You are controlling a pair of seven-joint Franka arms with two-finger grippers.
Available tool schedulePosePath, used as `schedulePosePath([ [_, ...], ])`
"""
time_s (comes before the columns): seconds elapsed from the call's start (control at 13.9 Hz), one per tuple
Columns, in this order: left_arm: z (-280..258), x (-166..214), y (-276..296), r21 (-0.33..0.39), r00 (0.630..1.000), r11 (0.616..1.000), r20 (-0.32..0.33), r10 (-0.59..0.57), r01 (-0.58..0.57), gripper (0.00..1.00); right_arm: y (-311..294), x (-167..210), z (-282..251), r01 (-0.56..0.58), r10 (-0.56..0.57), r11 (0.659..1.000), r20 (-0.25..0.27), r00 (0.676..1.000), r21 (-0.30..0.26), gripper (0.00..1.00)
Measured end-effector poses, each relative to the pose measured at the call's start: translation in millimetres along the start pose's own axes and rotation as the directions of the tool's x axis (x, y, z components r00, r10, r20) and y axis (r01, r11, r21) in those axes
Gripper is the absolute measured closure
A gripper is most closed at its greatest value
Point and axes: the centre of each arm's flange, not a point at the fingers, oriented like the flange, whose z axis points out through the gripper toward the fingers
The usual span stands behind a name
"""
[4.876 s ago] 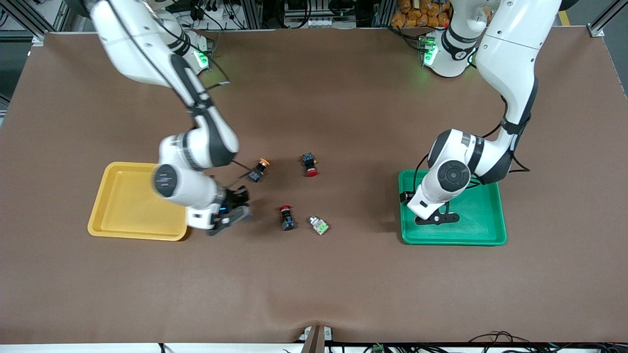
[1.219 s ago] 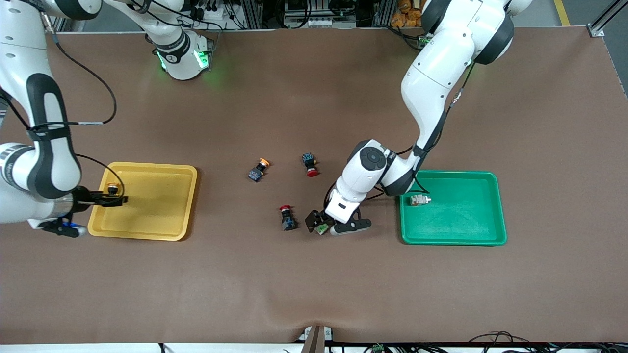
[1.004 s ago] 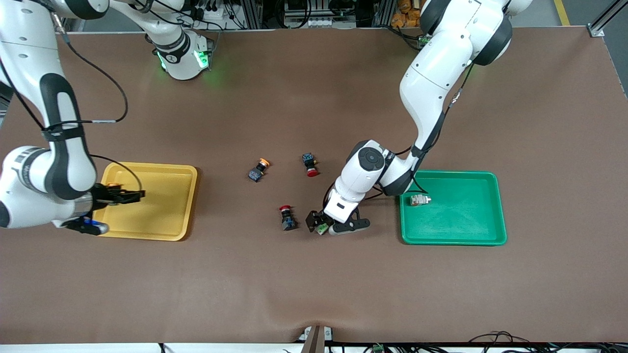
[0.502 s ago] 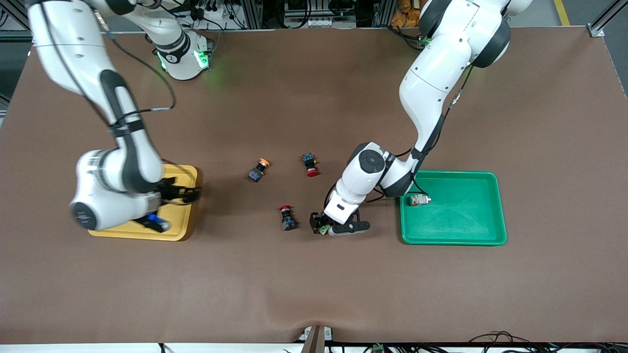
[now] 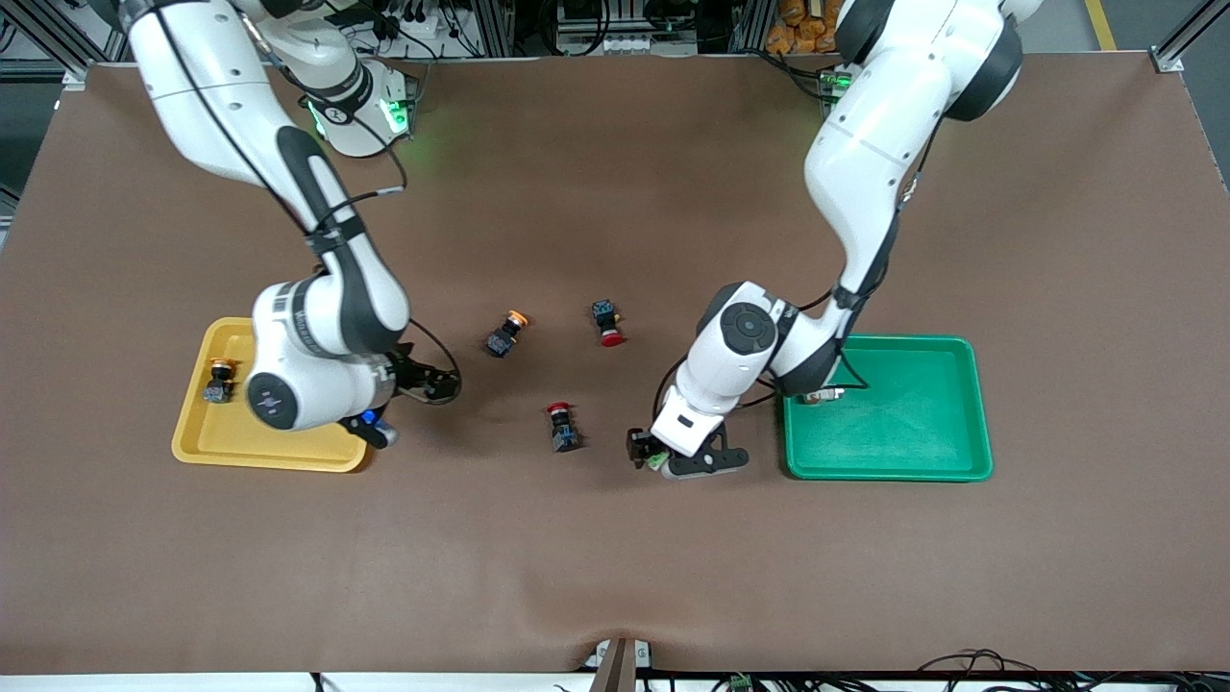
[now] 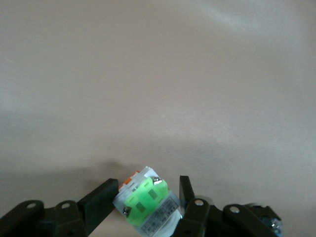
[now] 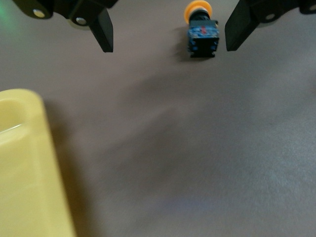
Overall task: Place green and yellow buttons in trays
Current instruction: 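Place the green button in the green tray while the right gripper lifts blue button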
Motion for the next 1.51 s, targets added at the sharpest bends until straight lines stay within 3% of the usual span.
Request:
schedulePosePath([
  [0.22, -32.5, 15.5, -41.5, 0.082, 0.996, 0.994, 0.058, 0.062, -0.066, 0.43, -8.9, -13.1, 26.6, -0.034, 0.034, 0.998, 0.016, 0.999, 0.045, 0.0],
  [0.5, -69.4, 40.8, -160.1, 0.149, 0.977, 0.969, 0.117, 0.178, -0.195, 0.43, -15.9, -29.5, 50.8, -0.026, 0.025, 0.999, 0.016, 1.0, 0.033, 0.0],
  [0.79, -94.0, 51.7, -249.5, 0.168, 0.946, 0.938, 0.17, 0.276, -0.304, 0.43, -33.1, -58.1, 79.0, 0.023, -0.022, 1.0, -0.026, 0.999, 0.018, 0.0],
  [1.08, -84.5, 56.4, -311.7, 0.165, 0.924, 0.922, 0.224, 0.311, -0.35, 0.43, -38.8, -77.0, 101.9, 0.045, -0.044, 0.999, -0.062, 0.997, 0.007, 0.0],
  [1.22, -77.4, 53.9, -316.0, 0.161, 0.919, 0.92, 0.236, 0.315, -0.356, 0.3, -34.8, -73.2, 99.5, 0.039, -0.038, 0.999, -0.066, 0.997, 0.008, 0.0],
  [1.29, -77.1, 54.2, -316.4, 0.16, 0.92, 0.921, 0.235, 0.314, -0.356, 0.19, -33.6, -72.1, 97.6, 0.038, -0.037, 0.999, -0.068, 0.997, 0.009, 0.0],
  [1.43, -82.8, 61.4, -318.6, 0.164, 0.925, 0.923, 0.219, 0.31, -0.348, 0.01, -32.5, -72.3, 94.1, 0.037, -0.036, 0.999, -0.071, 0.997, 0.013, 0.19],
  [1.51, -86.8, 65.7, -317.8, 0.165, 0.927, 0.923, 0.211, 0.31, -0.347, 0.0, -32.3, -72.9, 91.8, 0.037, -0.036, 0.999, -0.073, 0.997, 0.016, 0.31],
])
